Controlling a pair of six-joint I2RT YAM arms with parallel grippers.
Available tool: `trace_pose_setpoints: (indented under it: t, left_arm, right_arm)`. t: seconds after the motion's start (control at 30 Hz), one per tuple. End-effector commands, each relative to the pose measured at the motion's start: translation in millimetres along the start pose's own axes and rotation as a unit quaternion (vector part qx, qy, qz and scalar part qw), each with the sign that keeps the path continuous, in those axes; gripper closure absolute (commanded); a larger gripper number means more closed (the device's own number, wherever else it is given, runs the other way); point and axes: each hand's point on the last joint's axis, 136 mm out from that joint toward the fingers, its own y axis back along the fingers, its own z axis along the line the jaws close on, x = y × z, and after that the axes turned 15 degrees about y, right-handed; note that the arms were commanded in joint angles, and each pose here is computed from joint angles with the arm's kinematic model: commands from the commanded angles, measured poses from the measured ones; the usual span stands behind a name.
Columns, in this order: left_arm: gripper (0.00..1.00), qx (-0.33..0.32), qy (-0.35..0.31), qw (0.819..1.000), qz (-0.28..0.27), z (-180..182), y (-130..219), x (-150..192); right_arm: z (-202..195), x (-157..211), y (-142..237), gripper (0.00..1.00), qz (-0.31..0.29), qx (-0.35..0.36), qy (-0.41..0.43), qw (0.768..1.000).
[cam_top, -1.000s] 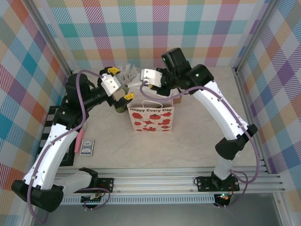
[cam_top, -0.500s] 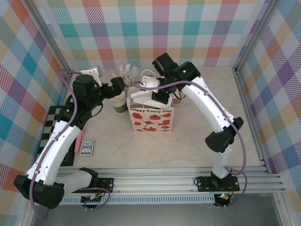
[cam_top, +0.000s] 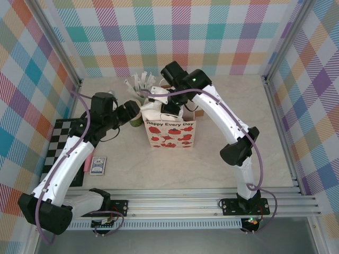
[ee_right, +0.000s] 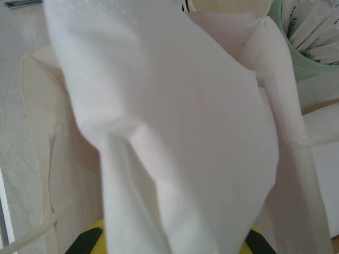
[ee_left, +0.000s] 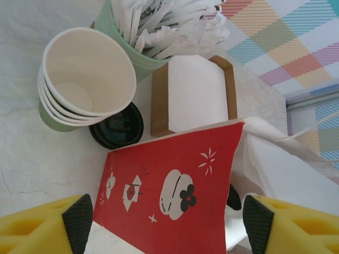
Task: Pack the takeout coffee
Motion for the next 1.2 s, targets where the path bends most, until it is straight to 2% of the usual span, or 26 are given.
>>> trace_pose_setpoints:
  t: [0.0, 0.5, 0.73, 0.83, 0.97, 1.0, 1.07, 1.17]
  left_arm:
    - [0.26, 0.007, 0.014, 1.0, 0.011, -2.1, 4.8, 5.7]
    - [0.26, 0.031, 0.0, 0.999, 0.042, -16.2, 5.1, 15.6]
    - [0.26, 0.036, -0.008, 0.998, 0.055, -19.9, 4.3, 20.9]
    - [0.27, 0.036, -0.008, 0.998, 0.06, -20.5, 2.0, 22.7]
    - [0.27, 0.031, -0.007, 0.998, 0.051, -19.1, 2.2, 19.7]
    - [0.27, 0.029, -0.007, 0.998, 0.048, -18.3, 2.3, 18.9]
    - [0.26, 0.025, -0.009, 0.999, 0.046, -17.0, 2.7, 18.2]
    - [0.22, 0.016, -0.011, 0.999, 0.044, -13.7, 2.7, 17.6]
  right_arm:
    - [8.1, -5.5, 1.1, 0.91, -0.009, -0.018, -0.031, 0.999]
    - [16.3, 10.4, -9.2, 0.87, 0.03, -0.04, -0.071, 0.996]
    - [8.2, 8.6, -16.4, 0.77, 0.032, -0.027, -0.07, 0.997]
    - [10.1, -1.4, -2.5, 0.73, 0.005, -0.026, -0.062, 0.998]
    - [10.1, -5.5, 19.5, 0.58, -0.016, -0.006, -0.052, 0.999]
    - [10.5, -4.3, 22.7, 0.57, -0.018, -0.002, -0.051, 0.999]
    - [13.5, -1.1, 23.2, 0.57, -0.019, -0.004, -0.053, 0.998]
    - [17.5, 4.3, 19.9, 0.66, -0.011, -0.01, -0.059, 0.998]
